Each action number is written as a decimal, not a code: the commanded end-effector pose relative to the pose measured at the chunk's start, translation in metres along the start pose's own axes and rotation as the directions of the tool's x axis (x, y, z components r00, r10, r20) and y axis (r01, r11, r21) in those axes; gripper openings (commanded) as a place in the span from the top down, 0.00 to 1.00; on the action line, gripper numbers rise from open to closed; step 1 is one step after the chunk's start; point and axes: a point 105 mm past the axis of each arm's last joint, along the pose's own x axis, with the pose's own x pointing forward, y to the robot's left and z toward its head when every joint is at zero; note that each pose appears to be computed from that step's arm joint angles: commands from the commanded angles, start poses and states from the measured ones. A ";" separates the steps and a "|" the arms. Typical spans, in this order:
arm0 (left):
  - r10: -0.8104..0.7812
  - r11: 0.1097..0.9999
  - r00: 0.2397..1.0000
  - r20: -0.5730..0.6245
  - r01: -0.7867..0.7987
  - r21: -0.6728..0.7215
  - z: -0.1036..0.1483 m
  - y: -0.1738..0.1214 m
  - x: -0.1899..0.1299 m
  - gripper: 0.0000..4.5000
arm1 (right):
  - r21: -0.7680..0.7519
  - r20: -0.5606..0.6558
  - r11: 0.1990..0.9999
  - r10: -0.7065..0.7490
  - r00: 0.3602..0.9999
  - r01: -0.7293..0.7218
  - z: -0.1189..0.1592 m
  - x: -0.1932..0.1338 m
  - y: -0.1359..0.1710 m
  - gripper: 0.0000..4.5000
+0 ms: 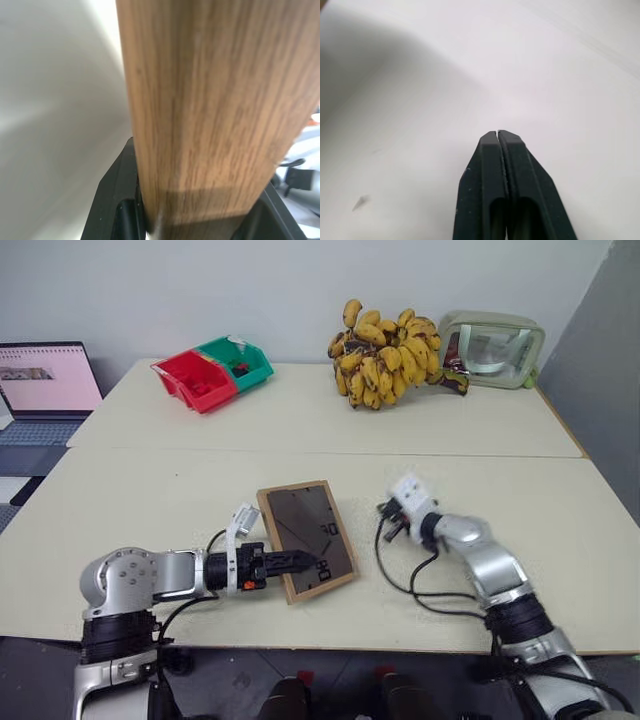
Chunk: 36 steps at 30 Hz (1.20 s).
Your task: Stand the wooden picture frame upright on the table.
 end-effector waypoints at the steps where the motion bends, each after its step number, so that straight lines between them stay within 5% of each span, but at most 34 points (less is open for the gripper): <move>1: -0.027 0.978 0.999 0.028 0.021 0.206 0.030 -0.023 -0.005 0.71 | 0.005 0.188 0.968 0.246 0.951 -0.252 0.061 -0.023 0.013 0.77; 5: -0.012 0.898 1.000 0.021 0.002 0.440 0.053 -0.035 -0.003 0.71 | 0.006 0.279 0.888 0.440 0.854 -0.459 0.102 -0.043 0.023 0.57; 10: 0.027 0.794 1.000 0.000 -0.021 0.608 0.068 -0.032 -0.003 0.71 | -0.074 0.317 0.849 0.517 0.795 -0.523 0.134 -0.042 0.034 0.29; 16: 0.020 0.728 0.998 -0.059 0.026 0.685 0.070 -0.037 -0.004 0.71 | -0.130 0.303 0.816 0.573 0.761 -0.563 0.138 -0.030 0.048 0.00; 27: 0.004 0.692 0.996 -0.094 0.065 0.719 0.076 -0.043 -0.001 0.71 | -0.205 0.299 0.758 0.651 0.698 -0.619 0.146 -0.008 0.086 0.00; 36: -0.015 0.697 0.995 -0.101 0.083 0.713 0.076 -0.048 -0.001 0.71 | -0.200 0.281 0.616 0.781 0.557 -0.762 0.146 -0.042 0.120 0.00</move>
